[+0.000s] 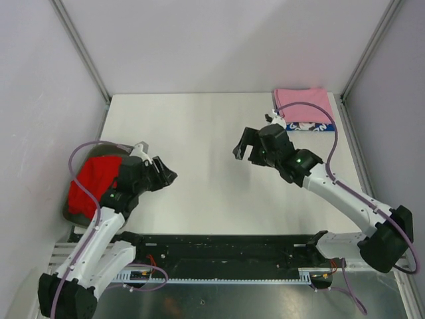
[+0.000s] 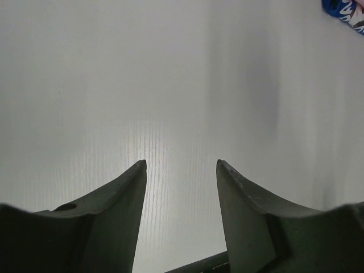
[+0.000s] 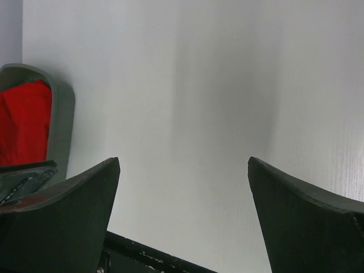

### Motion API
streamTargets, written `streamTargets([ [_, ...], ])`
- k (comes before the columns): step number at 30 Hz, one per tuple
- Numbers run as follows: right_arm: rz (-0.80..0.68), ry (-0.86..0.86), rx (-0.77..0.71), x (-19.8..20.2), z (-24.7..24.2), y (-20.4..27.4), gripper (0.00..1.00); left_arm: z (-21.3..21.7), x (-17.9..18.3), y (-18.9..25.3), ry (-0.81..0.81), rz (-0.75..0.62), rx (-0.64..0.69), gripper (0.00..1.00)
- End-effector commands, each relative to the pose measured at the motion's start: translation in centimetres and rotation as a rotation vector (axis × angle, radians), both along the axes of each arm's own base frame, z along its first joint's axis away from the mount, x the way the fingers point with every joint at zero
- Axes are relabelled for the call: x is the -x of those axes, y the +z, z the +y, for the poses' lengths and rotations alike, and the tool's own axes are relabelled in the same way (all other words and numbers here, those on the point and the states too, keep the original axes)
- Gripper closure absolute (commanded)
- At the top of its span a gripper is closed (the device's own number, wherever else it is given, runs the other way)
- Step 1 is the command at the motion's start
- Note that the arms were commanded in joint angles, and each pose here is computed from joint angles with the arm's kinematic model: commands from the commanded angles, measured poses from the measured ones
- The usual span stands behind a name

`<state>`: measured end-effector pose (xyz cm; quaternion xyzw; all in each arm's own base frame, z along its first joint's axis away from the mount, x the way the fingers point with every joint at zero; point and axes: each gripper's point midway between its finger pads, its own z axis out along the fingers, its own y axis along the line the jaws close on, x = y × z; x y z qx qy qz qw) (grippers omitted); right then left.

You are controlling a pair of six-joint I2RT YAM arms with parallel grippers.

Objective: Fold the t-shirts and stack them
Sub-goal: Put the neatly folded tshirt into the corner of the board with both arms

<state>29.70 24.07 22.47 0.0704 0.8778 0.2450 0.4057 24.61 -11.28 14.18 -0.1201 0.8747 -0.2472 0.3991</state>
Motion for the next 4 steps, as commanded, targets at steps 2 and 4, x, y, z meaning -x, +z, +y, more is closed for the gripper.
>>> streamTargets([
  [2,-0.045,-0.041,0.027,0.03,-1.34,0.7,0.01,-0.28,0.68,0.94,-0.074,-0.035,-0.038,0.42],
  [4,-0.051,-0.05,0.023,-0.07,-1.42,0.81,0.01,-0.39,0.68,1.4,-0.091,-0.037,-0.045,0.42],
])
